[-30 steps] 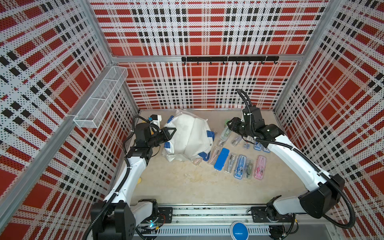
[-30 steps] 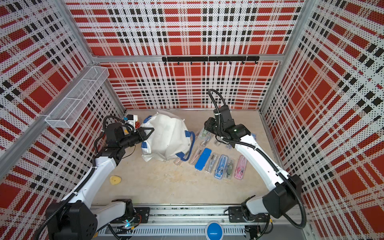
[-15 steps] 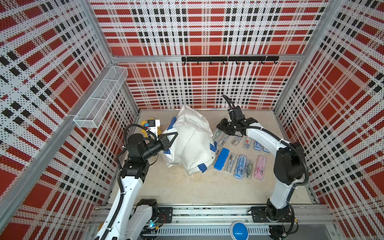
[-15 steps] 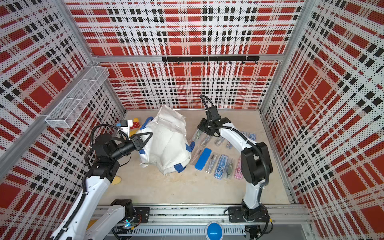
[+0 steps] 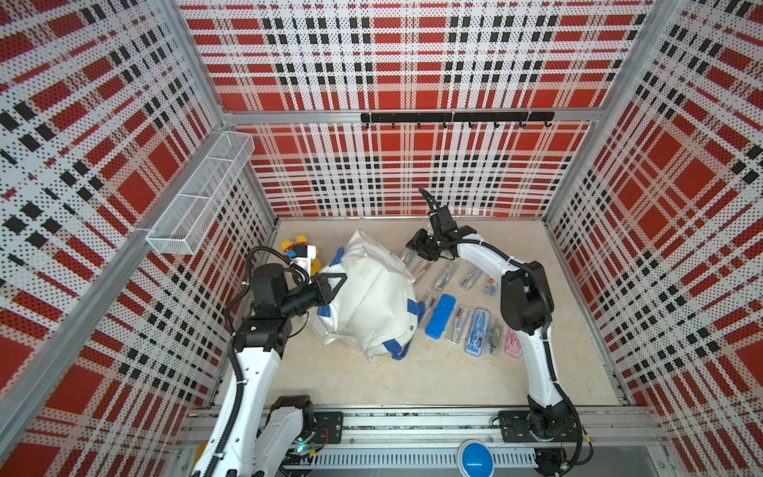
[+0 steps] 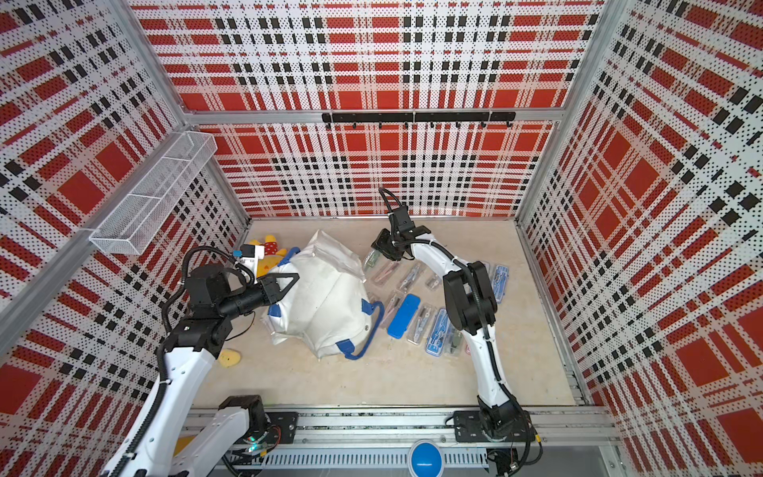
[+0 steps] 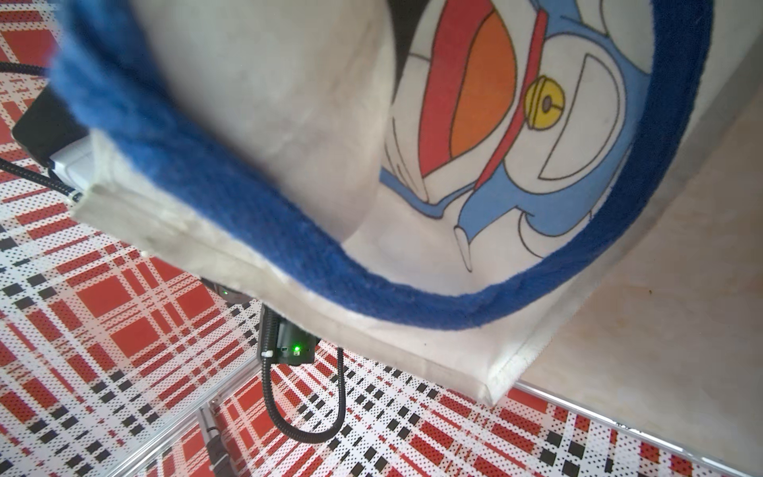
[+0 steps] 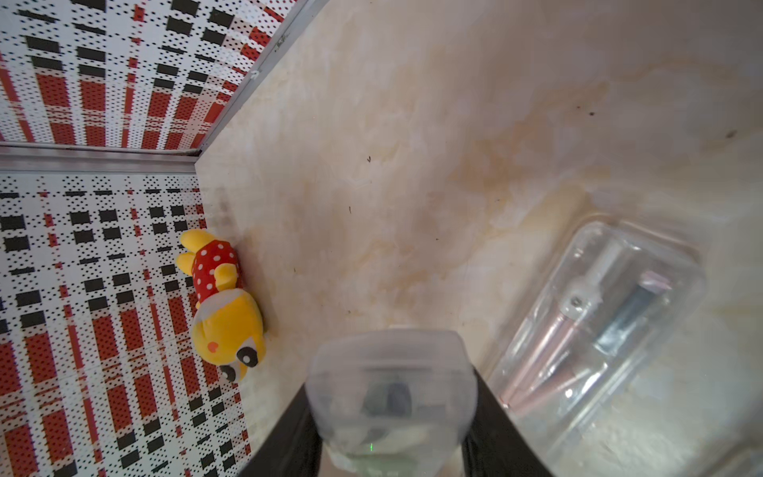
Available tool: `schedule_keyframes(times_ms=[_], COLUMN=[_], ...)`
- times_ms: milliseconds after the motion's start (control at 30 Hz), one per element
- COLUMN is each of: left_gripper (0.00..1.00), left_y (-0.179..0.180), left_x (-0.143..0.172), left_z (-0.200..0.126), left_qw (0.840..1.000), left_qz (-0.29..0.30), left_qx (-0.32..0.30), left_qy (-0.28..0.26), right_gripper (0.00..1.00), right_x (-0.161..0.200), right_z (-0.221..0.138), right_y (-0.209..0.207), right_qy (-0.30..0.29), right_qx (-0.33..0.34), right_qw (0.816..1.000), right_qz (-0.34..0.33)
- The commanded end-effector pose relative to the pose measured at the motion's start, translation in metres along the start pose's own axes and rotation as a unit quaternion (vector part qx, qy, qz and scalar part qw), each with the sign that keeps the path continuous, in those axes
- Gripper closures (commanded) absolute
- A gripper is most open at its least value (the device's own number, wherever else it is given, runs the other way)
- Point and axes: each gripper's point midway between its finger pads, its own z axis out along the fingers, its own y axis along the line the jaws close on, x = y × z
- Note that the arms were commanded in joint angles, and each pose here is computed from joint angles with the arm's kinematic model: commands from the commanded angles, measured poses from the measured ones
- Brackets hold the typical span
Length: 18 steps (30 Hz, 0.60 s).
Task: Take out the compass set from the canvas bag
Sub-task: Place the compass set at the center of the board.
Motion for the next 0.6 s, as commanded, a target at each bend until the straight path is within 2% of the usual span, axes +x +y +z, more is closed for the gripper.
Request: schedule_keyframes(times_ms=[0, 100, 200, 333, 500, 567], left_gripper=[1.0, 1.0, 1.0, 1.0, 1.0, 1.0], left_y=[-0.015, -0.016, -0.018, -0.014, -0.007, -0.002], left_x=[-0.019, -0.02, -0.021, -0.022, -0.029, -0.033], left_z=[-0.005, -0.005, -0.004, -0.002, 0.004, 0.008], left_qw=[0.999, 0.999, 0.999, 0.999, 1.0, 1.0], left_qz=[0.027, 0.03, 0.031, 0.028, 0.009, -0.002], left_qx=[0.013, 0.017, 0.02, 0.015, 0.003, -0.005], left_qy=[-0.018, -0.017, -0.016, -0.016, -0.021, -0.022], right_gripper=[0.6, 0.59, 0.53, 0.38, 0.17, 0.15], right_x=[-0.002, -0.001, 0.002, 0.006, -0.002, -0.006], right_z=[0.011, 0.02, 0.027, 0.028, 0.007, -0.006], right_y=[0.009, 0.002, -0.006, -0.012, 0.004, 0.015], right_qy=[0.008, 0.019, 0.028, 0.034, 0.016, 0.008], right_qx=[-0.01, 0.007, 0.022, 0.03, 0.021, 0.011], right_qw=[1.0, 1.0, 0.999, 0.999, 1.0, 1.0], right_qz=[0.011, 0.015, 0.02, 0.02, -0.002, -0.014])
